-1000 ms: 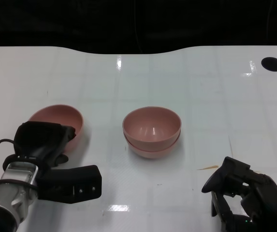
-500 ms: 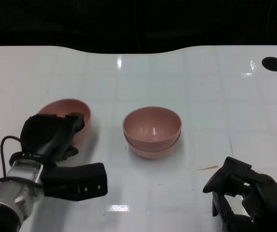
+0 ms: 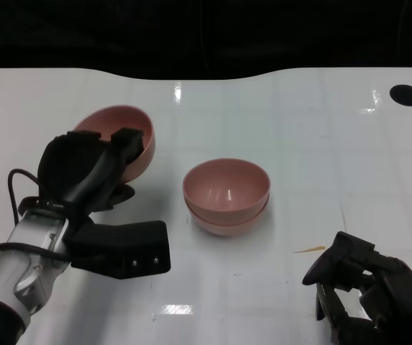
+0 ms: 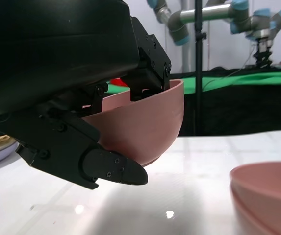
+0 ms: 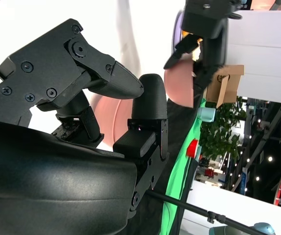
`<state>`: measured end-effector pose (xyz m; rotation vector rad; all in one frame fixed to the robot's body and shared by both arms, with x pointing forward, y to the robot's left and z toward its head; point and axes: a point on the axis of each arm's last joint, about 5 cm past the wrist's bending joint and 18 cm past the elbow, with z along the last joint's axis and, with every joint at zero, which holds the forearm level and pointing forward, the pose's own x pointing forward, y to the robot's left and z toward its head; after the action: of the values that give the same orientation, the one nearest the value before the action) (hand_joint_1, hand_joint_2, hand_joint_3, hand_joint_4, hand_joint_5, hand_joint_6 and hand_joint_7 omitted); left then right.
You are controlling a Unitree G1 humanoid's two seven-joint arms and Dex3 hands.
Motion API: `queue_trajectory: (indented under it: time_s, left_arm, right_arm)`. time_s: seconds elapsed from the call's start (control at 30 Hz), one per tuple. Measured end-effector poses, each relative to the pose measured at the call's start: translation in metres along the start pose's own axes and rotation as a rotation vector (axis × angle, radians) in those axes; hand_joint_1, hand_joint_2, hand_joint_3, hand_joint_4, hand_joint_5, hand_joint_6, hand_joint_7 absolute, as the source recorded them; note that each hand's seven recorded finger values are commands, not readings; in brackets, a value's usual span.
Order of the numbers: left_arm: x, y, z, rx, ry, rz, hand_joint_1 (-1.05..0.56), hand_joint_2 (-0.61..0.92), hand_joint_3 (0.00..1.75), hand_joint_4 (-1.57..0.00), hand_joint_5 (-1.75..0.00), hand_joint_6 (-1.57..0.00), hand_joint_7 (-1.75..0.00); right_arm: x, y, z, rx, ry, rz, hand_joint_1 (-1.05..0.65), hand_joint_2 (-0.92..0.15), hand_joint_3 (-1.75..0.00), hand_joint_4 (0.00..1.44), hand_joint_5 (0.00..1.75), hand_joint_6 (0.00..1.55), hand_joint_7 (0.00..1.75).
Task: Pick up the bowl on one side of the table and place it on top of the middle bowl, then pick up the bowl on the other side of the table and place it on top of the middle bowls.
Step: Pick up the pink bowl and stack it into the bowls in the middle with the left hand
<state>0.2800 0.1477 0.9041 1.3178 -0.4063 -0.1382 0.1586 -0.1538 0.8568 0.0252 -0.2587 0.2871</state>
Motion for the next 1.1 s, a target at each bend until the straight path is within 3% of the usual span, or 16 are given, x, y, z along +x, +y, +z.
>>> queue_trajectory:
  time_s: [0.07,0.13,0.53,0.73,1.1]
  left_arm:
    - [0.002,0.006,0.003,-0.027,-0.025,0.004,-0.22,0.62,0.90,-0.89,-1.75,-0.64,-1.75]
    - [0.005,0.013,0.007,-0.063,-0.055,0.011,-0.24,0.59,1.00,-0.90,-1.75,-0.65,-1.75]
    - [0.009,0.026,0.019,-0.205,-0.226,0.009,-0.24,0.48,1.17,-0.91,-1.75,-0.73,-1.73]
    - [0.016,0.033,0.024,-0.238,-0.324,0.009,-0.23,0.44,1.20,-0.91,-1.75,-0.72,-1.74]
    - [0.028,0.038,0.034,-0.243,-0.419,-0.094,-0.20,0.44,1.12,-0.90,-1.75,-0.74,-1.75]
  right_arm:
    - [0.000,0.000,0.000,0.000,0.000,0.000,-0.20,-0.55,-1.11,0.78,1.75,0.74,1.47]
    - [0.000,0.000,0.000,0.000,0.000,0.000,-0.20,-0.55,-1.11,0.78,1.75,0.74,1.48]
    - [0.000,0.000,0.000,0.000,0.005,0.001,-0.20,-0.54,-1.12,0.77,1.75,0.74,1.47]
    - [0.000,0.001,0.000,0.000,0.005,0.006,-0.21,-0.53,-1.13,0.78,1.75,0.74,1.47]
    - [0.000,0.001,0.000,-0.015,0.009,0.013,-0.20,-0.54,-1.13,0.77,1.75,0.74,1.47]
